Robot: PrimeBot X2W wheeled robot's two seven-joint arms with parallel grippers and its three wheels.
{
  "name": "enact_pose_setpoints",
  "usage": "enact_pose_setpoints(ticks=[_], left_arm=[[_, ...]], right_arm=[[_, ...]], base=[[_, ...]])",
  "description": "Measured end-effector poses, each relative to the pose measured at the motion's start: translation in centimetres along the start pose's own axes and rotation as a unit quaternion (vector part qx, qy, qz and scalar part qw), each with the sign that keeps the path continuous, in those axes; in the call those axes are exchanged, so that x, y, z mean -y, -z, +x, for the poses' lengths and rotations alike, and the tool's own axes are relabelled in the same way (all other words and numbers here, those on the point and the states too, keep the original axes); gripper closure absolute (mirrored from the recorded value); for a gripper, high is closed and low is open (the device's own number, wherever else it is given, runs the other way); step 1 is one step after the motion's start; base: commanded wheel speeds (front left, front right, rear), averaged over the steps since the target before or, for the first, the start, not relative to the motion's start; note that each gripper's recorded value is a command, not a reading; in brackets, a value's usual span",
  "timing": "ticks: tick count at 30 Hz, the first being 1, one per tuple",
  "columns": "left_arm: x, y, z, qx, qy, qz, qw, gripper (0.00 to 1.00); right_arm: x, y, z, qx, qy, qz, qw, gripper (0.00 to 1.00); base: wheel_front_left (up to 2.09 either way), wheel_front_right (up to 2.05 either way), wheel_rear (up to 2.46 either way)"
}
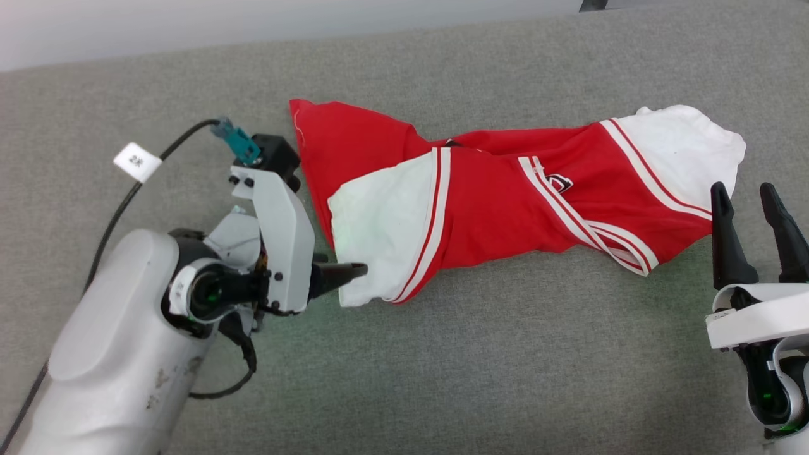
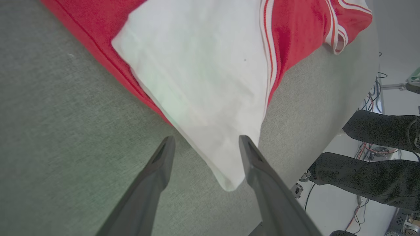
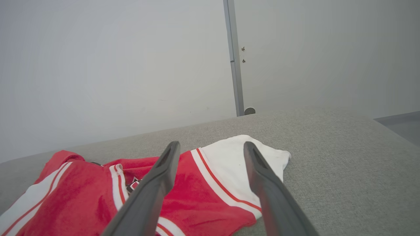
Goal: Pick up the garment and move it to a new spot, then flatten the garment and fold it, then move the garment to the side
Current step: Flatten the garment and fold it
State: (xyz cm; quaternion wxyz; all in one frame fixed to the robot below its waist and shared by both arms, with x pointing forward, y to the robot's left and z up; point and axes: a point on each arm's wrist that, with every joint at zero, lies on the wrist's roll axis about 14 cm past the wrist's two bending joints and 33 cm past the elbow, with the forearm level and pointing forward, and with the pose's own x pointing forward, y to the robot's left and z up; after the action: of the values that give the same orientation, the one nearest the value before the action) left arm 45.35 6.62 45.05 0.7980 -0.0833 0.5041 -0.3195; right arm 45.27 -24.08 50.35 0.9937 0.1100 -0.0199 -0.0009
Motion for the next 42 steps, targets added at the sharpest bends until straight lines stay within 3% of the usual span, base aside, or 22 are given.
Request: enact_pose_setpoints(ticks=[7, 8, 9, 10, 11, 23, 34, 37, 42], left_arm=[[1.1, 0.7, 0.7, -0.017, 0.034, -0.017, 0.999, 0.0], [1.2, 0.6, 0.8, -0.017, 0.037, -0.018, 0.999, 0.13], [1.2, 0.6, 0.9, -0.016, 0.038, -0.018, 0.999, 0.51], [1.3, 0.6, 1.0, -0.014, 0.04, -0.019, 0.999, 0.71], [1.4, 0.5, 1.0, -0.012, 0.044, -0.021, 0.999, 1.0], [0.1, -4.8, -3.5, 0.145, 0.028, -0.025, 0.989, 1.0], [-4.0, -1.6, -7.0, 0.224, -0.01, -0.1, 0.969, 1.0], [-3.5, -2.8, -8.4, 0.293, -0.004, -0.064, 0.954, 1.0], [-0.1, -1.5, -7.3, 0.289, -0.001, 0.046, 0.956, 1.0]], right_arm=[[0.0, 0.5, 0.2, -0.006, 0.002, 0.002, 1.0, 0.0], [-0.1, 0.5, 0.2, -0.006, 0.001, 0.002, 1.0, 0.0], [-0.1, 0.6, 0.3, -0.007, 0.001, 0.002, 1.0, 0.0], [-0.1, 0.6, 0.4, -0.007, 0.0, 0.002, 1.0, 0.0], [-0.2, 0.6, 0.5, -0.007, 0.0, 0.002, 1.0, 0.0], [-1.0, 0.4, 1.2, -0.005, -0.011, 0.006, 1.0, 0.0], [-2.2, 0.1, 2.0, -0.005, -0.028, 0.008, 1.0, 0.0], [-2.3, 0.3, 2.0, -0.009, -0.029, 0.008, 1.0, 0.0], [-2.9, 0.4, 2.2, -0.013, -0.038, 0.007, 0.999, 0.0]], base=[[0.0, 0.0, 0.0], [0.0, 0.0, 0.0], [0.0, 0.0, 0.0], [0.0, 0.0, 0.0], [0.0, 0.0, 0.0], [0.0, 0.0, 0.0], [0.0, 0.0, 0.0], [0.0, 0.0, 0.0], [0.0, 0.0, 0.0]])
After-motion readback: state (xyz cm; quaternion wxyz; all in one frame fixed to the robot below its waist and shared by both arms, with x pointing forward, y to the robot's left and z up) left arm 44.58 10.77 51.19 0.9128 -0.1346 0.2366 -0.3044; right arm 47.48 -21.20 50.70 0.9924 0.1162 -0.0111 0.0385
